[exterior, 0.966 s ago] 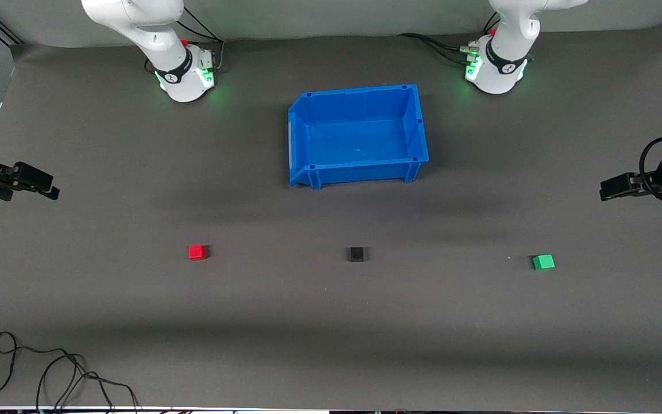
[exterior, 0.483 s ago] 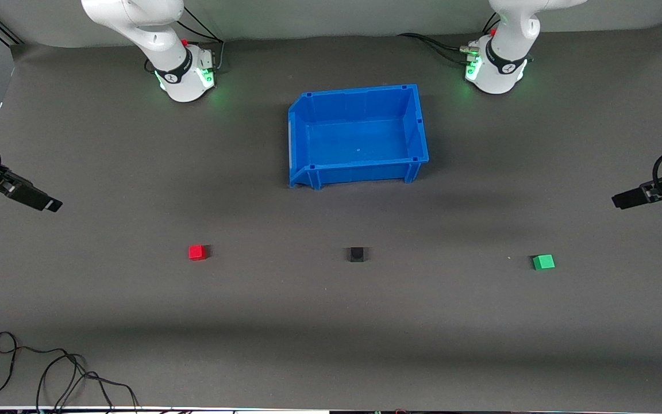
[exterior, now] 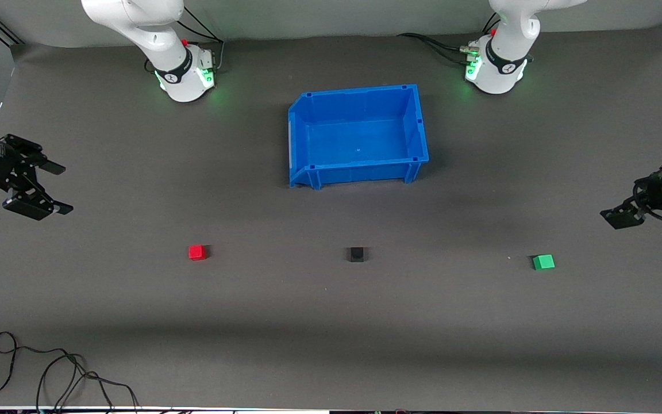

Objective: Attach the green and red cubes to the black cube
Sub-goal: 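Move the right gripper to the red cube while the left gripper reaches the green cube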

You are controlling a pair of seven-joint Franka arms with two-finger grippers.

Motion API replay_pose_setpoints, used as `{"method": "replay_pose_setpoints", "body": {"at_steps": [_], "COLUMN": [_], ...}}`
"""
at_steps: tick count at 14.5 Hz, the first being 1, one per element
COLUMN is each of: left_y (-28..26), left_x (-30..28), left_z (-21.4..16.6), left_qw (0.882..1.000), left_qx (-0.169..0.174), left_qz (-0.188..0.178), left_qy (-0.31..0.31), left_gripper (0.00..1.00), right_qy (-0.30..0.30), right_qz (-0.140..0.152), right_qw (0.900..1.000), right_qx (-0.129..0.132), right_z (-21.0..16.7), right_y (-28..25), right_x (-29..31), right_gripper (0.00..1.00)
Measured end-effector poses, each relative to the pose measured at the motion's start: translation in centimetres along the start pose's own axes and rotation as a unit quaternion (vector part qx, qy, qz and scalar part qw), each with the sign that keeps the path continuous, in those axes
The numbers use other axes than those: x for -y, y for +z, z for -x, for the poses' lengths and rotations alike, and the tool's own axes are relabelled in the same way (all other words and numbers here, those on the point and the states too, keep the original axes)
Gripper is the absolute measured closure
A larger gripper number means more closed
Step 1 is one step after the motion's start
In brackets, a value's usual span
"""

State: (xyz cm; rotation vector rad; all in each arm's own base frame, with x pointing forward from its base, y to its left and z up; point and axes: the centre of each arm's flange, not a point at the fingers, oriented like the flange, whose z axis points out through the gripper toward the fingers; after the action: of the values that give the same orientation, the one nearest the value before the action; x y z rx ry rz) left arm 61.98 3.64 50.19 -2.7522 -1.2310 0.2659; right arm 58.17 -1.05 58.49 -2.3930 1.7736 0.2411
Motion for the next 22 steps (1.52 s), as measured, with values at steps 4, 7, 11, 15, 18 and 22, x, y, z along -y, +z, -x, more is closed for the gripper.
{"method": "replay_pose_setpoints", "body": {"at_steps": [4,7,11,15,18,22], "left_y": [4.9,8.4,9.6,13.7,16.2,19.0], "left_x": [-1.9,-2.6,-2.4,-2.9,-3.9,-4.9], "left_z": [-1.3,-1.8,-2.5,-3.1,-3.3,-3.8], "left_qw": [0.987,0.975,0.963,0.943,0.929,0.912], "left_qx": [-0.003,0.006,-0.001,-0.007,-0.008,-0.016], "left_qz": [0.007,-0.006,0.013,0.053,0.063,0.095], "left_qy": [-0.160,-0.221,-0.270,-0.329,-0.365,-0.400], "left_gripper": [0.00,0.00,0.00,0.00,0.02,0.03], "right_qy": [0.090,0.122,0.125,0.104,0.097,0.074], "right_qz": [0.009,0.012,0.035,0.031,0.006,-0.016], "right_qw": [0.996,0.990,0.984,0.981,0.981,0.977], "right_qx": [0.016,0.069,0.119,0.160,0.169,0.201], "right_z": [-0.3,-1.4,-2.7,-5.8,-7.4,-8.6], "right_y": [1.5,3.4,7.6,12.4,16.3,22.0], "right_x": [0.6,1.3,1.9,1.0,0.6,0.8], "right_gripper": [0.00,0.00,0.00,0.00,0.00,0.00]}}
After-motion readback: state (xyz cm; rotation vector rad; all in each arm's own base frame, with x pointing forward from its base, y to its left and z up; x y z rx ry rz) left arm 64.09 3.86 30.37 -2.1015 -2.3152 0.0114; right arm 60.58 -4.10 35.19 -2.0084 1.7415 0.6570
